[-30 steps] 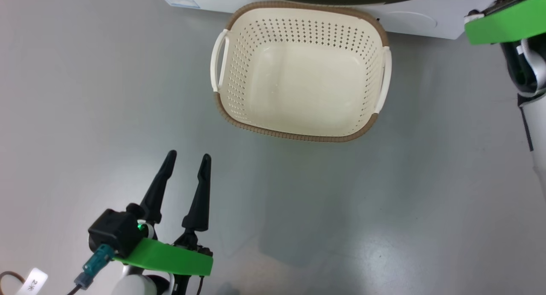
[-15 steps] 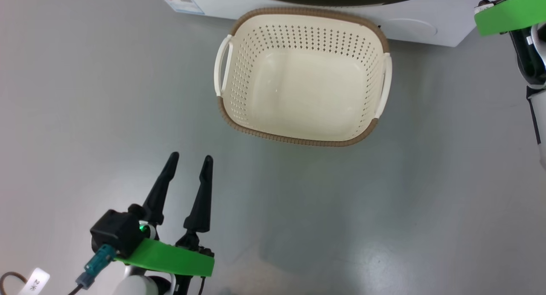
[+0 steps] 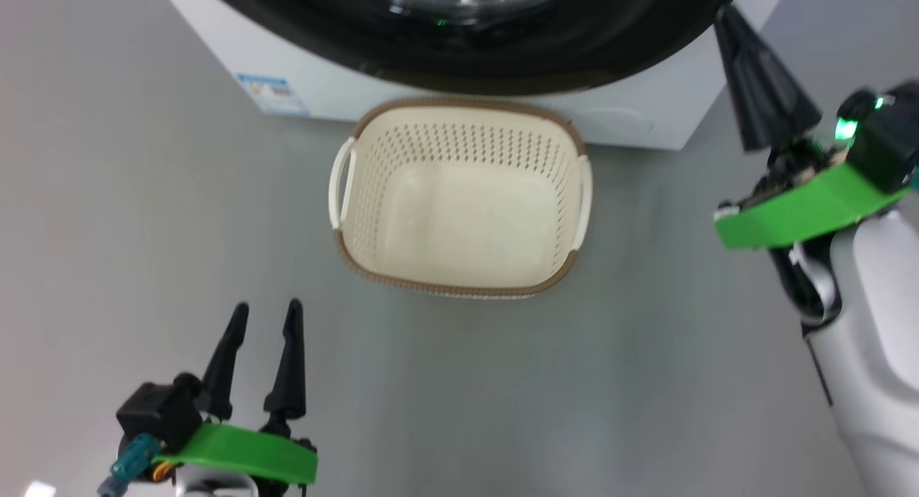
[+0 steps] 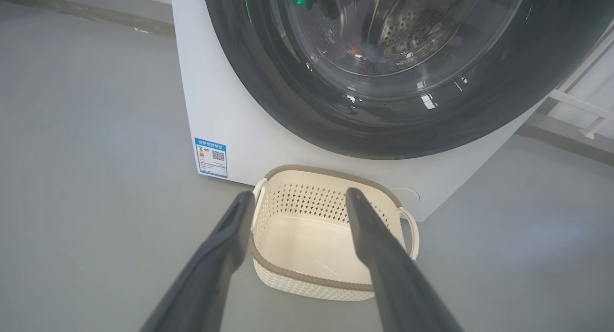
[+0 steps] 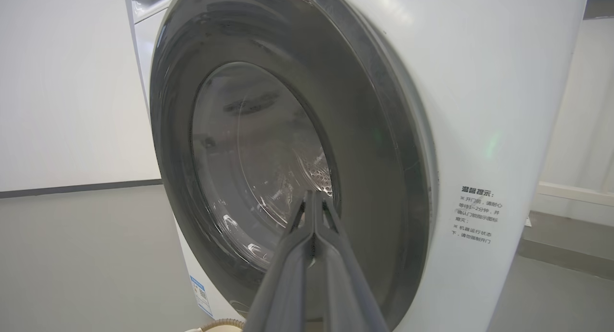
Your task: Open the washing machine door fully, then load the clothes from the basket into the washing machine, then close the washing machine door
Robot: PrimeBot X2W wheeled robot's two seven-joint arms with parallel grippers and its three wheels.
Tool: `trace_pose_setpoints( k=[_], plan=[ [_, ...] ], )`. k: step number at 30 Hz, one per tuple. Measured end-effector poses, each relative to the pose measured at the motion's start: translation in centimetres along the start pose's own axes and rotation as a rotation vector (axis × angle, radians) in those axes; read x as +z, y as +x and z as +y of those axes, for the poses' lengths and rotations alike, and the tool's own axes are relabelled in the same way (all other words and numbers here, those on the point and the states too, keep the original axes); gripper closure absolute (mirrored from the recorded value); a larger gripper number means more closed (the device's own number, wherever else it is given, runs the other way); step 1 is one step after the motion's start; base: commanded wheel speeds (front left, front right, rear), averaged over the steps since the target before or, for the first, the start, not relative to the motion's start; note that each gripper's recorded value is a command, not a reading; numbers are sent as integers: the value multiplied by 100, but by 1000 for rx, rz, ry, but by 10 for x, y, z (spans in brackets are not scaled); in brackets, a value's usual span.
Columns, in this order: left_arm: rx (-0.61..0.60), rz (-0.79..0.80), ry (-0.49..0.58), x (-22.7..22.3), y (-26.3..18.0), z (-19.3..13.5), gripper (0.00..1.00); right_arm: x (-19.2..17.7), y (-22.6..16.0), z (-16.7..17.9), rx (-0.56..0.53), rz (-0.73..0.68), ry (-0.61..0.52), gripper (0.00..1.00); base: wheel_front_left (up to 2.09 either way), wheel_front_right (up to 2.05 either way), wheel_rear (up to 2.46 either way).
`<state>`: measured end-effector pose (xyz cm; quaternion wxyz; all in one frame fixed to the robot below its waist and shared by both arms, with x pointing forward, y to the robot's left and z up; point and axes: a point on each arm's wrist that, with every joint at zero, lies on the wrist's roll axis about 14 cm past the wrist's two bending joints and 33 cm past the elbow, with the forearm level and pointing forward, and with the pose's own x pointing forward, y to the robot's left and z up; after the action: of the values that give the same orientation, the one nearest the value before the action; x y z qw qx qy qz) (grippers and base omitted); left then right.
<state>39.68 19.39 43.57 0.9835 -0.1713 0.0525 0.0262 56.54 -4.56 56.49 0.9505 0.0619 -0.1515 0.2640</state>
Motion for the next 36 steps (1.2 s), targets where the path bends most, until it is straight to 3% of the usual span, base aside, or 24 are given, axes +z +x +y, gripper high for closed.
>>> trace_pose_setpoints(
  k=[1, 4, 26, 36],
  plan=[
    [1, 2, -3, 0, -4, 0, 0, 4, -7, 1, -6, 3, -2, 18, 0, 0, 0],
    [2, 1, -13, 0, -14, -1, 0, 16, -29, 5, -27, 8, -5, 0, 0, 0, 0],
    [-126, -76, -36, 23, -56, -40, 0, 73, -222, -38, -425, 65, -98, 0, 0, 0, 0],
    [-166, -83, -34, 25, -59, -52, 0, 63, -284, -48, -584, 119, -86, 0, 0, 0, 0]
  ],
)
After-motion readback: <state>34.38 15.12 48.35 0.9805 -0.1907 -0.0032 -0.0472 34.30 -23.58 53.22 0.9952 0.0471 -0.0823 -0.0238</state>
